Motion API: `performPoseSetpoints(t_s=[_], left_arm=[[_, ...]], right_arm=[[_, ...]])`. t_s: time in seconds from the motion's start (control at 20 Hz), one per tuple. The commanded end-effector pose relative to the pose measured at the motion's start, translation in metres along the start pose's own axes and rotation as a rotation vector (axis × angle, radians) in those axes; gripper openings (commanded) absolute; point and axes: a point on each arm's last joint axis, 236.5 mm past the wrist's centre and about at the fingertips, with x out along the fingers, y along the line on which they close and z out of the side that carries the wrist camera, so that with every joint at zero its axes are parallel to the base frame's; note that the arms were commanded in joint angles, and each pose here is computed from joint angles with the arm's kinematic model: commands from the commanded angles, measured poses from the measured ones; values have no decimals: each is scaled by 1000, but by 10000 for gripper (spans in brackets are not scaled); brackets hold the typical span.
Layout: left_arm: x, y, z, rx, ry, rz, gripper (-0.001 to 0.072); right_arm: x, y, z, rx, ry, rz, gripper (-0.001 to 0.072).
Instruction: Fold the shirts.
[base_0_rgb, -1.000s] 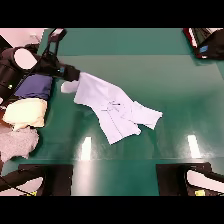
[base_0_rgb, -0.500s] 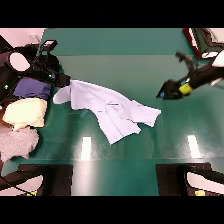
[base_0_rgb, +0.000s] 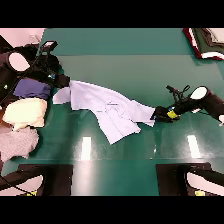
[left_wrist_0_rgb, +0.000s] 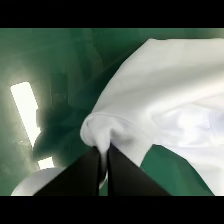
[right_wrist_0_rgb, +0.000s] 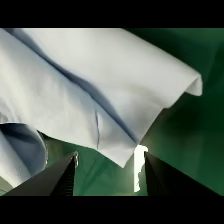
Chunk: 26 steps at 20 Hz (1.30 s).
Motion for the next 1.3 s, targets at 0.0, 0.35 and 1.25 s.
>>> performPoseSetpoints(t_s=[0.0,0.35,1.25], left_arm=[[0,0,0,-2,1,0,28],[-1,0,-6,9,24,-2,28],[2,-99,-107,-64,274,-462,27]], right_arm=[[17,0,2,3,-25,-2,482],[19,16,16,-90,-44,-13,19],[-147,70,103,-257,-300,39,552]])
